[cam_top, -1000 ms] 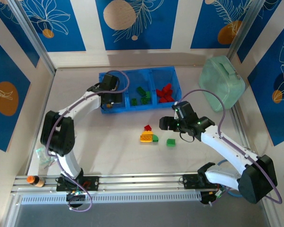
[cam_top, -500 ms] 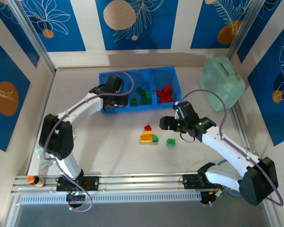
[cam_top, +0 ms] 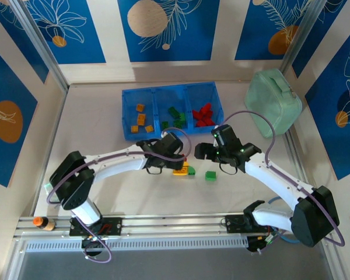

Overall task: Sort the legos into containers by color
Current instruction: Pick up the lego from the center of the table.

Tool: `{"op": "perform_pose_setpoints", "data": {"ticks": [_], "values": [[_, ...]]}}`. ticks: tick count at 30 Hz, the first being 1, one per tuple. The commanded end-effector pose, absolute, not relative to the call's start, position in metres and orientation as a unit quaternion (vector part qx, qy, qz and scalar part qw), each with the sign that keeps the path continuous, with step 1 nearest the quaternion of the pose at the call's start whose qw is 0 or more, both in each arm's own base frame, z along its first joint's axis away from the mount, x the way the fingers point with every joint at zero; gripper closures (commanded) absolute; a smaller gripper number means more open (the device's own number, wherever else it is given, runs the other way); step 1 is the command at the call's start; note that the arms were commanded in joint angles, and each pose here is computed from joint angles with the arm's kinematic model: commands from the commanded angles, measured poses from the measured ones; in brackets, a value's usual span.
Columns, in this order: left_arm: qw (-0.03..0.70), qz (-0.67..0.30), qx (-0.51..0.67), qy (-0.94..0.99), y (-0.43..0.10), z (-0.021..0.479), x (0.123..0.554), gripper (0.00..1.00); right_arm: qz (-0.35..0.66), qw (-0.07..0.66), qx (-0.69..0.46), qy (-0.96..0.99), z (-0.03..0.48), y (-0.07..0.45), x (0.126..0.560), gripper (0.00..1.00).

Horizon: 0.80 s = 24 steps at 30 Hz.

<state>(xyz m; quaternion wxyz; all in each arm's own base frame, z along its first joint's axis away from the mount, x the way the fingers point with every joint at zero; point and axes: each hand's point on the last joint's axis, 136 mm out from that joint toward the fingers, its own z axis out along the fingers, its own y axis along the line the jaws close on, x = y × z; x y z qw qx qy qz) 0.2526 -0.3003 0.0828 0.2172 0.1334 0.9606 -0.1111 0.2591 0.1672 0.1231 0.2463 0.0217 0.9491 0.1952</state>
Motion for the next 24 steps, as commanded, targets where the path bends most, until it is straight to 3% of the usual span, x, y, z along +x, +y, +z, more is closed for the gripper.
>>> {"op": "perform_pose_setpoints", "data": {"ticks": [1,19,24], "values": [[0.200,-0.138,0.109,0.964,-0.317,0.065,0.245,0.21,0.208,0.244,0.025,0.947,0.124,0.172,0.259,0.16],[0.149,-0.143,0.119,0.971,-0.334,0.025,0.229,0.36,0.204,0.245,0.031,0.947,0.119,0.165,0.256,0.16],[0.139,-0.138,0.115,0.974,-0.329,0.016,0.224,0.50,0.205,0.244,0.032,0.947,0.118,0.164,0.255,0.16]]}}
